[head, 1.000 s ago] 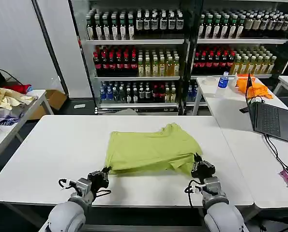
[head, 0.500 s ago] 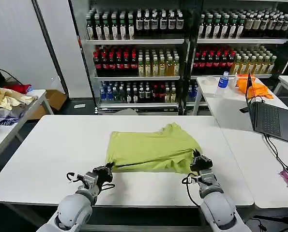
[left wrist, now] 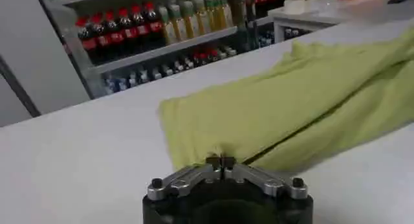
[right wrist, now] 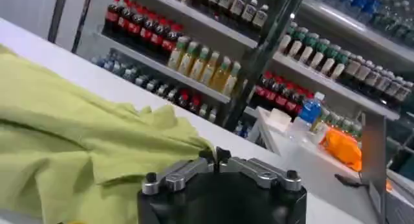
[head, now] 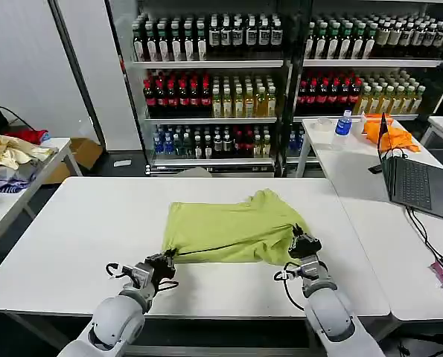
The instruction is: Fold and organize the clothes.
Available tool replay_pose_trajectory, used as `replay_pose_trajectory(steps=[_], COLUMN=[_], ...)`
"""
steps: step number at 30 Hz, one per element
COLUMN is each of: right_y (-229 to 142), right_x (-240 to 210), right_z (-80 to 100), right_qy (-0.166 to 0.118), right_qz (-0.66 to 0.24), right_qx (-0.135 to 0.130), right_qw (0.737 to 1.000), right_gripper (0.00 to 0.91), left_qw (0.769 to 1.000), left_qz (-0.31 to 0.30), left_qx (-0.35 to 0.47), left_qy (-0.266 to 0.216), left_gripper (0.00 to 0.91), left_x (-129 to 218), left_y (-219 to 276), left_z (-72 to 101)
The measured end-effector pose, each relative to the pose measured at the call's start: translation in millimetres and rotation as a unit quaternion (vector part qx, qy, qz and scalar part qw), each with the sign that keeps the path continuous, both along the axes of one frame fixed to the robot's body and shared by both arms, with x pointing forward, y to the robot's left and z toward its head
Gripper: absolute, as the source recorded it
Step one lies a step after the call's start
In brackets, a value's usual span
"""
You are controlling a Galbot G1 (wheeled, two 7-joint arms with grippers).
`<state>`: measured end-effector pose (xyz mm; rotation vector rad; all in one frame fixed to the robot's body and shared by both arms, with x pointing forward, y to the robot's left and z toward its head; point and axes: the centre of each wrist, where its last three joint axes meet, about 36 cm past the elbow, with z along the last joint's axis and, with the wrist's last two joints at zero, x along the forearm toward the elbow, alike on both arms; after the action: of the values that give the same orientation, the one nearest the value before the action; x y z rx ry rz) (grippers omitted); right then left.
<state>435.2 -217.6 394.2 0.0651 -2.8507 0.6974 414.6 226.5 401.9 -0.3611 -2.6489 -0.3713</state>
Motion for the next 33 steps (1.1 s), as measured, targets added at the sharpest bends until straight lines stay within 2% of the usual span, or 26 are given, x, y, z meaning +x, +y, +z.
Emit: replay_pose_trajectory(steps=[8, 17, 29, 33], right_y=[2.5, 2.9, -9.3, -12.7], right_x=[-8.7, -37.2, -56.9, -60.3], right_z=[-1.1, 5.7, 4.7, 1.1], right_qy=[-0.003, -0.005, 0.022, 0.041], right_qz=[-0.015, -0.036, -0.083, -0.093], right_qx=[0.006, 0.024, 0.053, 0.063], right_qw=[1.000, 0.999, 0.995, 0.993], right_gripper=[0.907, 0.907, 0.907, 0.907], left_qw=[1.000, 0.999, 0.999, 0.999], left_qz=[0.002, 0.011, 0.015, 0.016], left_qx=[-0.010, -0.020, -0.030, -0.031], left_qy=[-0.019, -0.029, -0.006, -0.001], left_gripper=[0.907, 0.907, 0.907, 0.907], left_x=[0.6, -6.3, -11.8, -7.9], left_y=[-1.0, 3.8, 3.9, 1.2], left_z=[4.2, 9.7, -4.8, -9.2])
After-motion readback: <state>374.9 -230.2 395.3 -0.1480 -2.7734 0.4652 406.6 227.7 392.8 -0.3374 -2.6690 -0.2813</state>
